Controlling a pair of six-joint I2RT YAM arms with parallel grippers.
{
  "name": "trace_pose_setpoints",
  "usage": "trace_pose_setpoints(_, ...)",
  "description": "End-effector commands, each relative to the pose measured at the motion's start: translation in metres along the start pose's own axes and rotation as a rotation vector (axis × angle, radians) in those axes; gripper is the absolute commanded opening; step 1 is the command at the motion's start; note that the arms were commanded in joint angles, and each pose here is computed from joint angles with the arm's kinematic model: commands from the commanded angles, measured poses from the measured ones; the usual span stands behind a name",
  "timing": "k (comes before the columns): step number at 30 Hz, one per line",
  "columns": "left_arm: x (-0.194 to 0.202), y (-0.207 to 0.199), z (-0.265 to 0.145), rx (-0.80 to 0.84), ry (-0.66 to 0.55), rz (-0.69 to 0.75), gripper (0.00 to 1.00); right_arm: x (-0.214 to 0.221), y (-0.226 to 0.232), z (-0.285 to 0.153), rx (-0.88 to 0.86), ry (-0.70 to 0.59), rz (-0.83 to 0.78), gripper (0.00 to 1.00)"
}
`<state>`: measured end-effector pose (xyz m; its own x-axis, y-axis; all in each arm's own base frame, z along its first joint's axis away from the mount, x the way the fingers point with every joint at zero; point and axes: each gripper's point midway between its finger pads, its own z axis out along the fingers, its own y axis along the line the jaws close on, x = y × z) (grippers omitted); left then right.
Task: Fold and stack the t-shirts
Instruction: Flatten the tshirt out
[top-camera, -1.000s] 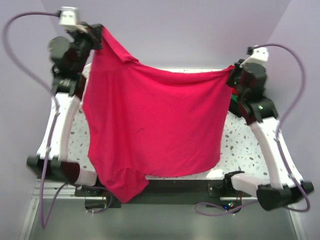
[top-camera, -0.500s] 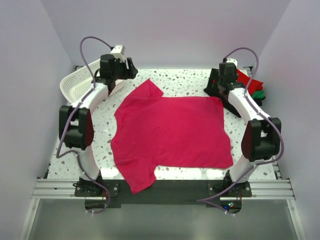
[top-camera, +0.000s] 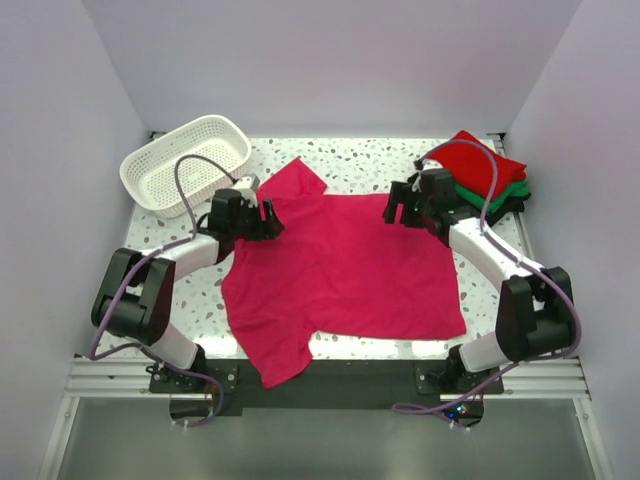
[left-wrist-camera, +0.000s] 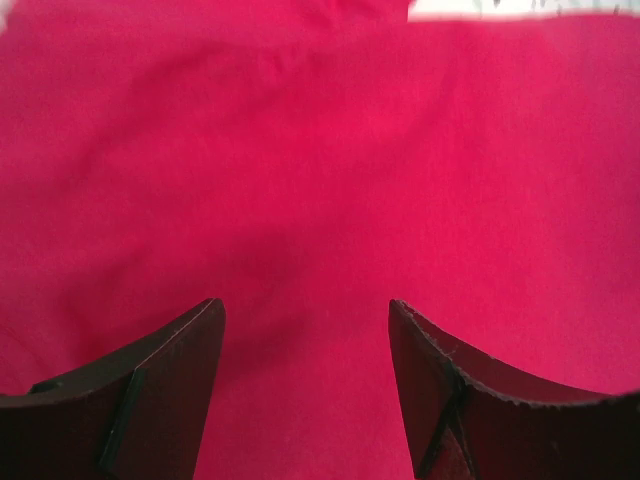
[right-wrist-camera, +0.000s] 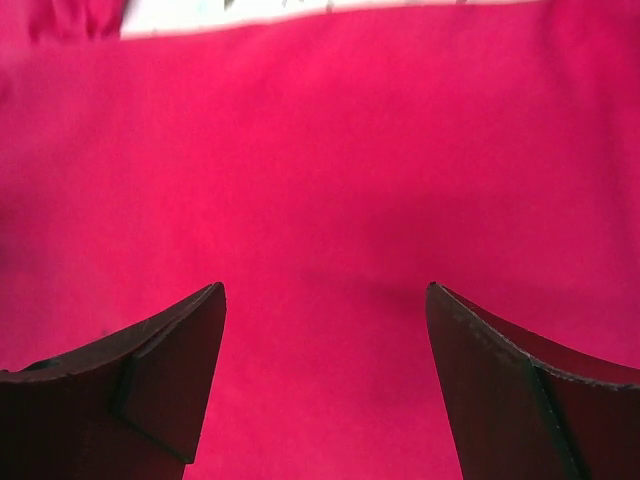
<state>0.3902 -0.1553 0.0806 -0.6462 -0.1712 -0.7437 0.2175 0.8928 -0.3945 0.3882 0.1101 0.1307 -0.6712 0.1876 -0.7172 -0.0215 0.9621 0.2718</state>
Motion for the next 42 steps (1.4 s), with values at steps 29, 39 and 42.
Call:
trace_pose_setpoints(29, -0.016, 0.040, 0.094, -0.057, 0.047, -0.018, 0.73, 0.045, 0.007, 0.116, 0.068, 0.260, 0.015, 0.85)
trace_pose_setpoints(39, -0.062, 0.038, 0.124, -0.054, -0.009, 0.030, 0.73, 0.007, 0.021, 0.144, 0.050, 0.245, 0.007, 0.85)
trace_pose_setpoints(42, -0.080, 0.034, 0.118, -0.057, -0.056, 0.039, 0.73, -0.008, 0.030, 0.139, 0.014, 0.213, 0.005, 0.84)
